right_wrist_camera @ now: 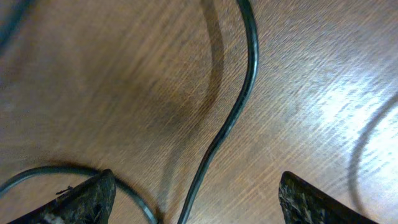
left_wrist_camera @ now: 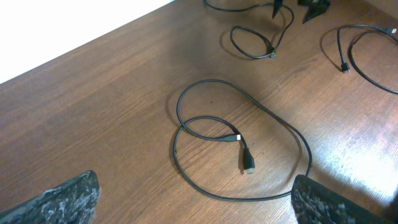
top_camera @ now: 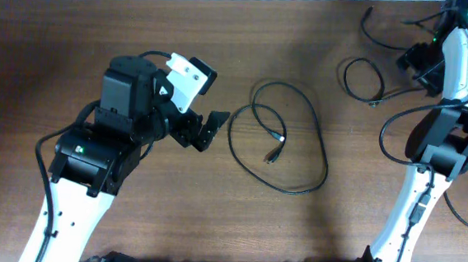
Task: Untangle cables
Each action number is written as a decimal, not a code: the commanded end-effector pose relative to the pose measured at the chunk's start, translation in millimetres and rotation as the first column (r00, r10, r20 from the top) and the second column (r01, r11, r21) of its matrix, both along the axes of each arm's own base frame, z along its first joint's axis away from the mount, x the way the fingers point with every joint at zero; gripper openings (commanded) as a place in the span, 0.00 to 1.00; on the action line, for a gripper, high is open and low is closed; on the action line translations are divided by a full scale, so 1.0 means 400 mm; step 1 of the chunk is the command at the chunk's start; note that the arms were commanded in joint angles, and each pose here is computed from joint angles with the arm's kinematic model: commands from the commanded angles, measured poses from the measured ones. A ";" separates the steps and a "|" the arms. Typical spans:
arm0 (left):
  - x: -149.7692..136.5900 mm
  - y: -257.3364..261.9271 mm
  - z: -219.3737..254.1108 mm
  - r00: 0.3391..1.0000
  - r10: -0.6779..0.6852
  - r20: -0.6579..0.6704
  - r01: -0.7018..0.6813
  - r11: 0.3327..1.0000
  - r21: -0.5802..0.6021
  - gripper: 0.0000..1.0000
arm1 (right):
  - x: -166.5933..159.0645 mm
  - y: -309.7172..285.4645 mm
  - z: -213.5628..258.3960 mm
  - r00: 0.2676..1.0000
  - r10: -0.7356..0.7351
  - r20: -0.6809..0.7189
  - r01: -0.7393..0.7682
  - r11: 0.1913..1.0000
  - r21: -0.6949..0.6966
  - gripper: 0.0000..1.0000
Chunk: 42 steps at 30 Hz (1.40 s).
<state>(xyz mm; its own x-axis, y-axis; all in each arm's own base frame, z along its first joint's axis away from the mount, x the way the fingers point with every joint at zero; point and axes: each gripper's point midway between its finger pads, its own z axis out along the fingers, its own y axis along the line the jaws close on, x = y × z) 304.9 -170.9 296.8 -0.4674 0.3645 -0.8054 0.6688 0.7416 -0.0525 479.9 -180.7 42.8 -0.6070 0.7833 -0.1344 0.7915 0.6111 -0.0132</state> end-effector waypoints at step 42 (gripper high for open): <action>-0.007 -0.002 0.021 1.000 -0.006 0.015 0.006 1.000 -0.019 0.99 | -0.167 -0.531 0.149 0.808 -0.517 0.281 0.516 0.852 0.085 0.04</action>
<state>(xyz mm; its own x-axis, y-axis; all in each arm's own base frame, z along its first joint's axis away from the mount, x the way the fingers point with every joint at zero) 304.9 -170.9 296.8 -0.4674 0.3645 -0.8054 0.6688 0.7416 -0.0525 425.7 -380.4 99.6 -0.0858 0.9733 -0.2130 0.9481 0.1455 0.2828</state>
